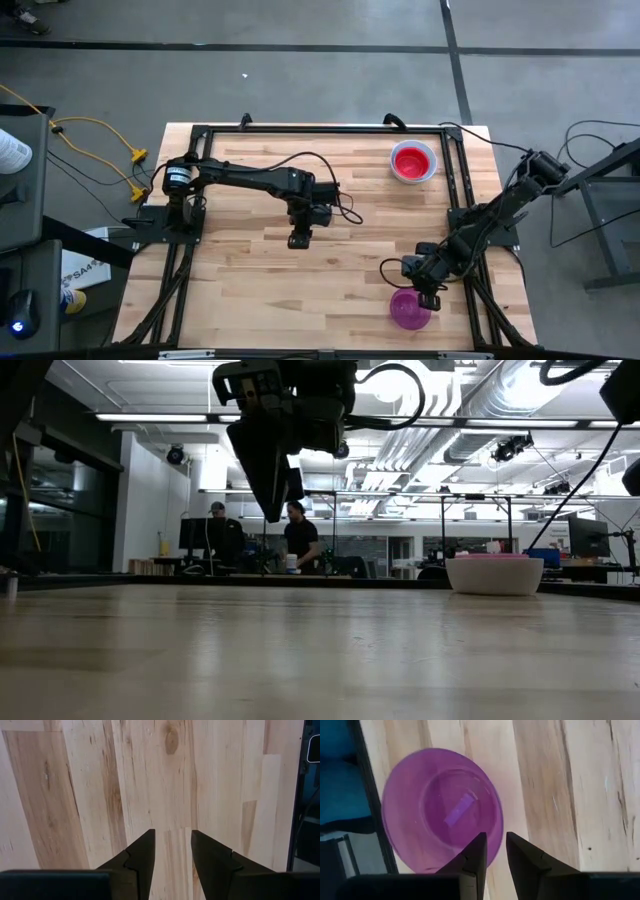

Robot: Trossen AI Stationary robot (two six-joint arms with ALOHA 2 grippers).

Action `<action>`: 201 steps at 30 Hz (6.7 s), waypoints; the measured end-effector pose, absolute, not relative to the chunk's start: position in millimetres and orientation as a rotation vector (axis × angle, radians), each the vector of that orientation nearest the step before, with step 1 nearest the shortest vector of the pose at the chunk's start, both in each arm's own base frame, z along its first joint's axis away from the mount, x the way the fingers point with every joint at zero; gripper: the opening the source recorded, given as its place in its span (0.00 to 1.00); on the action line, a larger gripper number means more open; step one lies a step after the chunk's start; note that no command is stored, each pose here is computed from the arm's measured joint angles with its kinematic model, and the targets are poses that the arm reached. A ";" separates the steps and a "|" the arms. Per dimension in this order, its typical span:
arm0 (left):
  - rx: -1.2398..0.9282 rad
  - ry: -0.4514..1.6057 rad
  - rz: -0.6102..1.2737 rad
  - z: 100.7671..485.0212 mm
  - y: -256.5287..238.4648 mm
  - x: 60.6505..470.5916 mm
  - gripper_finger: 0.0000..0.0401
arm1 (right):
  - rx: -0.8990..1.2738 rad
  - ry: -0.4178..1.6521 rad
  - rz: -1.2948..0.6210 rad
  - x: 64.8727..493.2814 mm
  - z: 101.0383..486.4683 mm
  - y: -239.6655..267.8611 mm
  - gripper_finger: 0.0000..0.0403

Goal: Nest bowls inside each other
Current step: Stack the purple bowl on top of the pink bowl

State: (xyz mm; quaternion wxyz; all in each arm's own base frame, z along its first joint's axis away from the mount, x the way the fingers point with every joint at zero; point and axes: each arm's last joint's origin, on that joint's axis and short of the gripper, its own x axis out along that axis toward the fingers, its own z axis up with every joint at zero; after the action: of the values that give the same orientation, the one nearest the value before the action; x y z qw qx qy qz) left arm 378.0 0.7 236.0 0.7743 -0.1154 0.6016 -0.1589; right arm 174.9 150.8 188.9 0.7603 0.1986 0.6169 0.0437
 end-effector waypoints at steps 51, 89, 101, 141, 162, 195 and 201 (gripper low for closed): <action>-0.101 0.626 -0.366 271.1 2.5 431.6 0.32 | 0.225 1.240 0.065 172.3 226.8 128.2 0.16; -0.097 0.610 -0.367 272.3 2.6 432.5 0.32 | 0.211 1.260 0.055 161.1 196.3 182.4 0.38; -0.097 0.610 -0.367 272.3 2.6 432.5 0.32 | 0.209 1.300 -0.026 174.5 181.5 177.5 0.39; -0.097 0.610 -0.367 272.2 2.6 432.6 0.32 | 0.251 1.358 -0.051 184.1 166.0 179.9 0.02; -0.097 0.610 -0.367 272.2 2.6 432.6 0.32 | 0.292 1.207 -0.373 161.0 225.1 108.0 0.01; -0.097 0.611 -0.366 272.0 2.7 432.6 0.32 | 0.681 0.895 -0.900 135.3 269.6 -60.5 0.01; -0.097 0.610 -0.367 272.0 2.7 432.6 0.32 | 0.740 0.928 -0.991 118.5 267.8 -82.1 0.01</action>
State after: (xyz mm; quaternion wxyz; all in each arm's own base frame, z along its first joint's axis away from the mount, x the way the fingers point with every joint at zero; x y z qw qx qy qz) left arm 432.6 2.7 272.0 0.9361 -0.0476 0.2987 -0.1793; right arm 118.5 -82.1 267.8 0.7157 0.3343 0.4190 -0.4477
